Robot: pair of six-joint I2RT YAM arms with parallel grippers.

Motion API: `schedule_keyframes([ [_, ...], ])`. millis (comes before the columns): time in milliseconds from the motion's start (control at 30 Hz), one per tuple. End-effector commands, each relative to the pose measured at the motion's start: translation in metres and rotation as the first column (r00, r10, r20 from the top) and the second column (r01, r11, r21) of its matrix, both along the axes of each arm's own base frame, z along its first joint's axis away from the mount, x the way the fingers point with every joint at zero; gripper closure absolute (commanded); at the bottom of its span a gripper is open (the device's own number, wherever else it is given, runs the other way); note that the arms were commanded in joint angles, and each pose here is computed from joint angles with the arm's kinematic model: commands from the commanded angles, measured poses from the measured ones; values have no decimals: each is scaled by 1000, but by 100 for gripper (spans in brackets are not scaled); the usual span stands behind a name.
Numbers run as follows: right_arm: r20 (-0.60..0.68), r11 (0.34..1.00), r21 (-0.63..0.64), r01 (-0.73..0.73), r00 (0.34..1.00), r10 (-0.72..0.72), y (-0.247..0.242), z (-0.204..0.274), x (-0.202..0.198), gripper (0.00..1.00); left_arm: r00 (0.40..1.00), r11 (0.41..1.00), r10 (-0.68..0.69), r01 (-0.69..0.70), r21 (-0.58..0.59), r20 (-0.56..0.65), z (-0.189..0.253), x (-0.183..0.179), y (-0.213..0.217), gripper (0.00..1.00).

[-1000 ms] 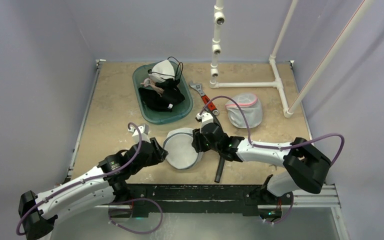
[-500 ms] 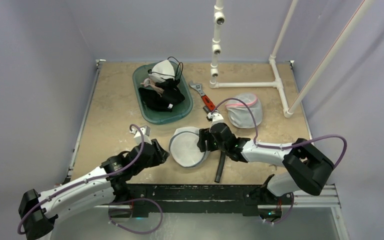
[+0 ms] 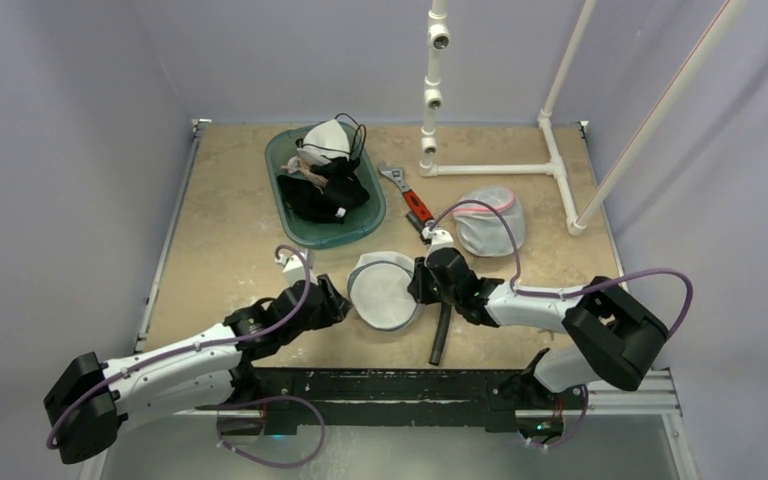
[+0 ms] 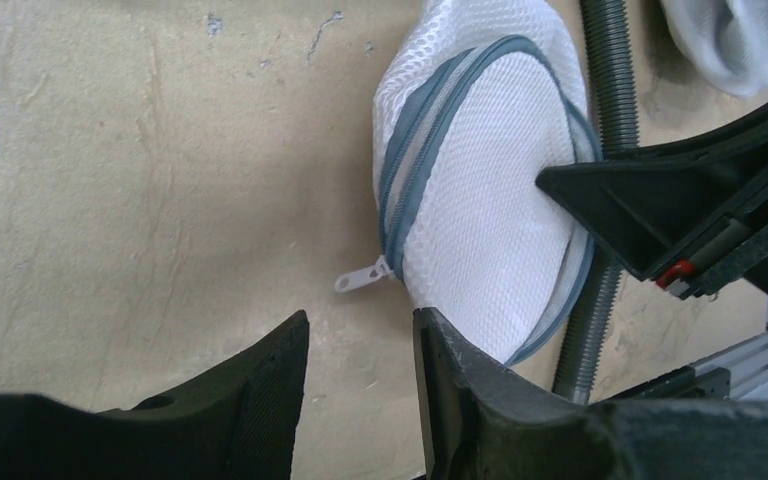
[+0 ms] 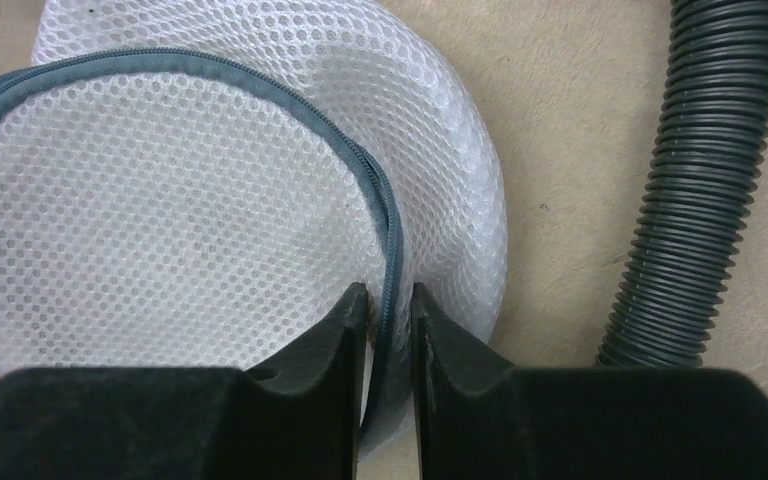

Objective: Unzip the laundry bag and remove the bra
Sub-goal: Adjust the laundry bag at the center of the board.

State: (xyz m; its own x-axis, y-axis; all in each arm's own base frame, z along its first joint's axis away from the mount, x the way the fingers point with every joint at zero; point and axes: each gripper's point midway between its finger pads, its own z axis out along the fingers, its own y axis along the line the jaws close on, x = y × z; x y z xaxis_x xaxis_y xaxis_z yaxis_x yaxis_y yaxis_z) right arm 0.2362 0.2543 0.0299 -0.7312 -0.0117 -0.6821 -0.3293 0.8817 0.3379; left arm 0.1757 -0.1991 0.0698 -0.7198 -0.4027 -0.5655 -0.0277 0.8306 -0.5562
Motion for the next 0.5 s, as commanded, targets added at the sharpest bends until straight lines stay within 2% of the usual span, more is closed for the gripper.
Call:
schedule_keyframes([
  [0, -8, 1000, -2, 18, 1000, -18, -6, -6, -3, 81, 997, 996, -17, 25, -90, 80, 18, 12, -21, 56],
  [233, -24, 998, 52, 36, 999, -35, -10, -3, -6, 94, 994, 991, -4, 18, -134, 105, 15, 19, -30, 49],
  [467, -88, 979, 196, 47, 996, -30, -9, 5, -11, 98, 991, 958, -23, 59, -282, 130, 12, 7, -34, 46],
])
